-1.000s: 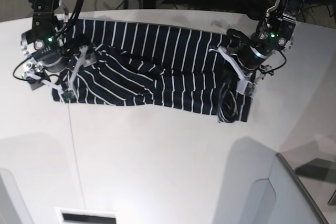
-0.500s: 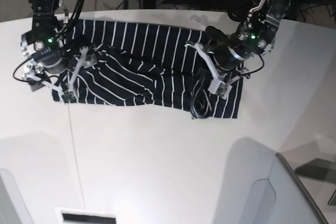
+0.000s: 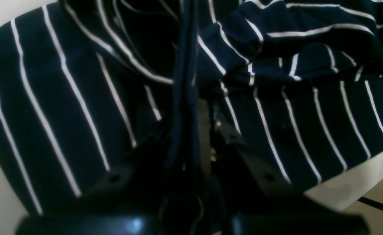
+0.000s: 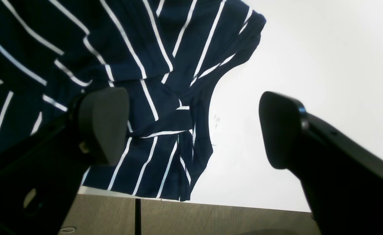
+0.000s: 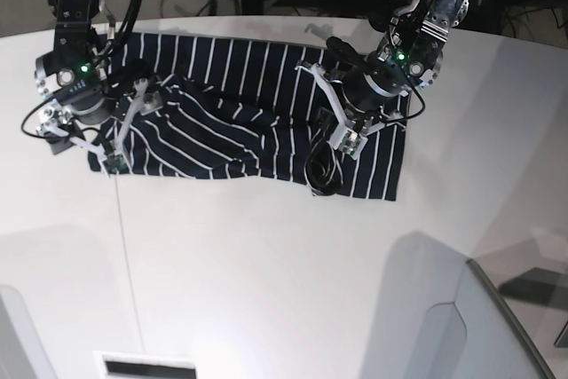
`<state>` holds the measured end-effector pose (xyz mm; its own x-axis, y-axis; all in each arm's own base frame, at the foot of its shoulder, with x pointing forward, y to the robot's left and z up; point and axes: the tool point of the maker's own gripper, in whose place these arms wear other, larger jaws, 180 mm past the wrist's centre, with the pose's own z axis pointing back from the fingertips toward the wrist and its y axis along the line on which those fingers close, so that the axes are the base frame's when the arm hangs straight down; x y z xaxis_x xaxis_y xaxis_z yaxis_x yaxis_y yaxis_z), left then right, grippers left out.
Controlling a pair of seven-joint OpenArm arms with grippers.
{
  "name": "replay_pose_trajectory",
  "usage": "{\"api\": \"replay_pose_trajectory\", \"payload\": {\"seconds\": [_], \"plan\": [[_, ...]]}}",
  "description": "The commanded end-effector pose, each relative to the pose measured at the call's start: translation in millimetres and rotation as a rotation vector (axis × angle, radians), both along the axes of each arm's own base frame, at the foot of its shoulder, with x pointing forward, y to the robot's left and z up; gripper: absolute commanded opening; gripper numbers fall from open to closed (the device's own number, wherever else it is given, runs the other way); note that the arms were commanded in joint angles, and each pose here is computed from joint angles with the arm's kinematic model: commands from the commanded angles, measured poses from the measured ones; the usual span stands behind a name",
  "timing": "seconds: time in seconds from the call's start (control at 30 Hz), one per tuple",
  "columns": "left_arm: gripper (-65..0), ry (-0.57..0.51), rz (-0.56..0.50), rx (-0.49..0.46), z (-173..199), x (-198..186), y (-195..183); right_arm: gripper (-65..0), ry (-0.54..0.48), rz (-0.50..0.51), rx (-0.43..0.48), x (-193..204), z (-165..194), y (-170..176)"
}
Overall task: Layout the t-shirt on the table in an organized manner, then fold the t-shirt properly
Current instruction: 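Grasp the shirt's middle with the left gripper and fold it toward the right gripper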
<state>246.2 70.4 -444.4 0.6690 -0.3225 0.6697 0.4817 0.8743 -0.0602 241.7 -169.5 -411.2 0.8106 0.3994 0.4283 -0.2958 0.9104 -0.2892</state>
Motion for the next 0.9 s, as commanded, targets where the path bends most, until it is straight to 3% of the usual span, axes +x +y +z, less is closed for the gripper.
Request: {"api": "replay_pose_trajectory", "payload": {"seconds": [0.0,0.27,0.43,0.6,0.77,0.87], "plan": [[-65.0,-0.044,-0.001,-0.015,11,9,-2,-6.8,-0.047,0.002,-0.007,12,11,-2],[-65.0,-0.05,-0.006,-0.018,13,9,-4,-6.3,-0.05,0.0,-0.008,13,12,-2],[-47.7,-0.051,-0.009,-0.02,13,9,-5,-6.3,-0.05,0.0,-0.008,13,12,-2],[-39.8,-0.04,-0.119,-0.019,12,2,-34,-6.3,-0.05,0.0,-0.008,13,12,-2],[-24.0,0.012,-0.161,0.022,10,2,-42,-6.3,-0.05,0.0,-0.008,13,12,-2],[-19.1,-0.001,-0.219,0.014,14,1,-60,-6.3,-0.05,0.0,-0.008,13,12,-2]]}}
